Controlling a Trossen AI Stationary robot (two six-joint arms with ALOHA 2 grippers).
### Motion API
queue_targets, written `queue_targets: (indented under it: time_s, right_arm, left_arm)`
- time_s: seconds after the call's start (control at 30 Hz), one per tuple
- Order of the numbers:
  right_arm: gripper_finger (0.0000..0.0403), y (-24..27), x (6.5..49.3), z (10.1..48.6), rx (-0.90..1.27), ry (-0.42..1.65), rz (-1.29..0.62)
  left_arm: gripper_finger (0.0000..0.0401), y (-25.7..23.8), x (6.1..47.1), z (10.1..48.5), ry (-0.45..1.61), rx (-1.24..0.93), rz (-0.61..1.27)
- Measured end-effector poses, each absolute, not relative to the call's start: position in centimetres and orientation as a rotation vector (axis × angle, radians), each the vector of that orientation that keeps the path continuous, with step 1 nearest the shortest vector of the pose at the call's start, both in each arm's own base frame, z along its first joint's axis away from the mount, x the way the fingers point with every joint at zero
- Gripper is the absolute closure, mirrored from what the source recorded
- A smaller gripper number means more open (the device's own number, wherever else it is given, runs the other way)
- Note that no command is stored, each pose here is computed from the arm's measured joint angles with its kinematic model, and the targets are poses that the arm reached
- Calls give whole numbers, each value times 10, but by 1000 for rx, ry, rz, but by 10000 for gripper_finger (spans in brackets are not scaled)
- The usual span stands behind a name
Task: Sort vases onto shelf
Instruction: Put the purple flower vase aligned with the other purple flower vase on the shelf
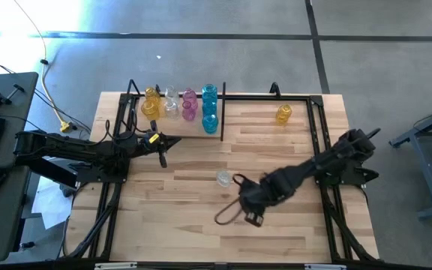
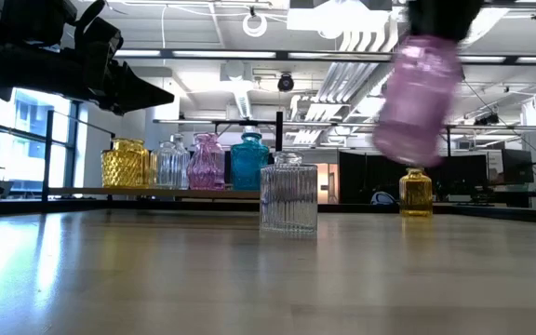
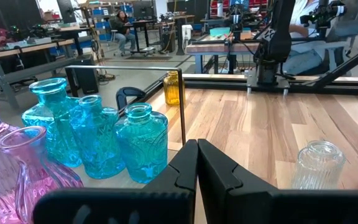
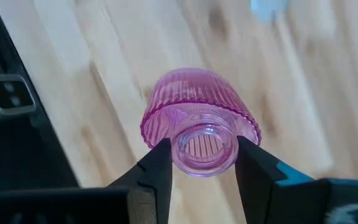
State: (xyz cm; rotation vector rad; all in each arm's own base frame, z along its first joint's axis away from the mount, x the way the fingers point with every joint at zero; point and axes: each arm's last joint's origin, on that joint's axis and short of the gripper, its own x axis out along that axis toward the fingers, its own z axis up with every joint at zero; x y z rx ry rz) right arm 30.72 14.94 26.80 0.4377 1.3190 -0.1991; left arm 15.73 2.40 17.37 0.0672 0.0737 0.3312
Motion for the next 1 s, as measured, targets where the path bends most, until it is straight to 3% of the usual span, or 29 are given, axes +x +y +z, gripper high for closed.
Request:
queue_targets:
  time_s: [0.57, 0.7, 1.0]
  right_arm:
    - [292, 73, 447, 300, -82, 1105, 77]
    - [292, 42, 467, 288, -10, 1144, -41]
    - [292, -10, 485, 250, 474, 1203, -353]
  left_arm:
    - [401, 24, 157, 174, 76, 76, 331]
    - [401, 24, 157, 173, 81, 76, 331]
    - [401, 24, 157, 172, 93, 77, 330]
